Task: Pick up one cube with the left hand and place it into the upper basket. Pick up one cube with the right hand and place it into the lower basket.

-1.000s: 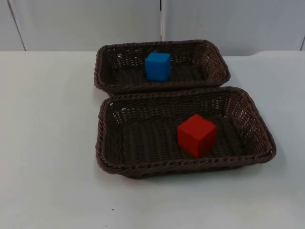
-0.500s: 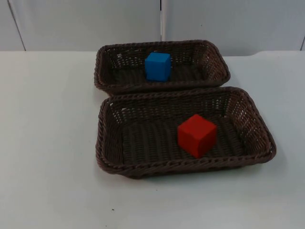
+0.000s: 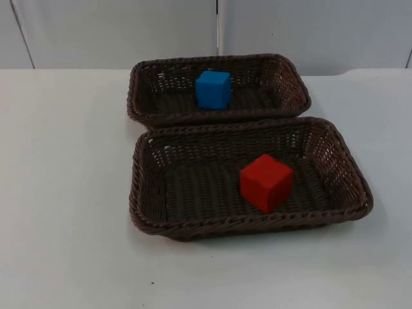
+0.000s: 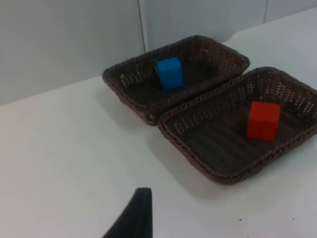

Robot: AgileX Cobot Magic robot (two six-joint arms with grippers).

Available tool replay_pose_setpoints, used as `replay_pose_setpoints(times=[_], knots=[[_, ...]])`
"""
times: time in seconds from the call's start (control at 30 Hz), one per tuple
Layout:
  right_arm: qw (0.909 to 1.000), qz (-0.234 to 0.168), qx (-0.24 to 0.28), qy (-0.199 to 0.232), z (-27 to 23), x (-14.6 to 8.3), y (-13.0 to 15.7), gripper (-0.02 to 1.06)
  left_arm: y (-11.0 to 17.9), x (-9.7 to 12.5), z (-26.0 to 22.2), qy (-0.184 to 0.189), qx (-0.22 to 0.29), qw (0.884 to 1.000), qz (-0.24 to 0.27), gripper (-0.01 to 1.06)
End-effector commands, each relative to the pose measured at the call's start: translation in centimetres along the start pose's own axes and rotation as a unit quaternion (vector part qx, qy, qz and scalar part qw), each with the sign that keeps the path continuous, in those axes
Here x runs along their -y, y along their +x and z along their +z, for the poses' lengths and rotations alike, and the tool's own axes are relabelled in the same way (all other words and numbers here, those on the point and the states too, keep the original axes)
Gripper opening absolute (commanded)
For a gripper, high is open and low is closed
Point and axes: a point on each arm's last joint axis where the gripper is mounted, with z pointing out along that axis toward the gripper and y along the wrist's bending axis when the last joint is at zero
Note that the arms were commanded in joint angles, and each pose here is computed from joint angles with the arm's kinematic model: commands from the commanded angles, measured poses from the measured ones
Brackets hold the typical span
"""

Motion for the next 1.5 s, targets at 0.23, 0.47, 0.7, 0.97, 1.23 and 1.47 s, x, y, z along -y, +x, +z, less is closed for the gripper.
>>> replay_pose_setpoints(times=[0.23, 0.47, 0.7, 0.97, 1.23, 1.47], knots=[[1.0, -0.002, -0.004, -0.003, -0.2, -0.1, 0.2, 0.75, 1.0, -0.1, 0.0, -0.009, -0.048, 0.999, -0.006, 1.01], [0.9979, -0.025, 0.059, 0.008, -3.4, -0.6, 0.5, 0.75, 1.7, -0.6, 0.3, -0.035, -0.07, 0.996, -0.035, 1.01], [0.9951, -0.029, 0.094, 0.009, -7.5, -1.5, 2.6, 0.75, 1.7, -0.6, 0.3, -0.035, -0.07, 0.996, -0.036, 1.01], [0.9974, 0.006, 0.067, 0.028, -9.0, -1.5, 4.6, 0.75, 1.7, -0.6, 0.3, -0.035, -0.07, 0.996, -0.037, 1.01], [0.9991, 0.019, 0.03, 0.024, -8.9, -1.5, 5.3, 0.75, 1.7, -0.7, 0.3, -0.04, -0.07, 0.996, -0.041, 1.01], [0.9993, 0.022, -0.016, 0.025, -8.9, -1.6, 6.1, 0.75, 1.7, -0.7, 0.3, -0.04, -0.07, 0.996, -0.041, 1.01]])
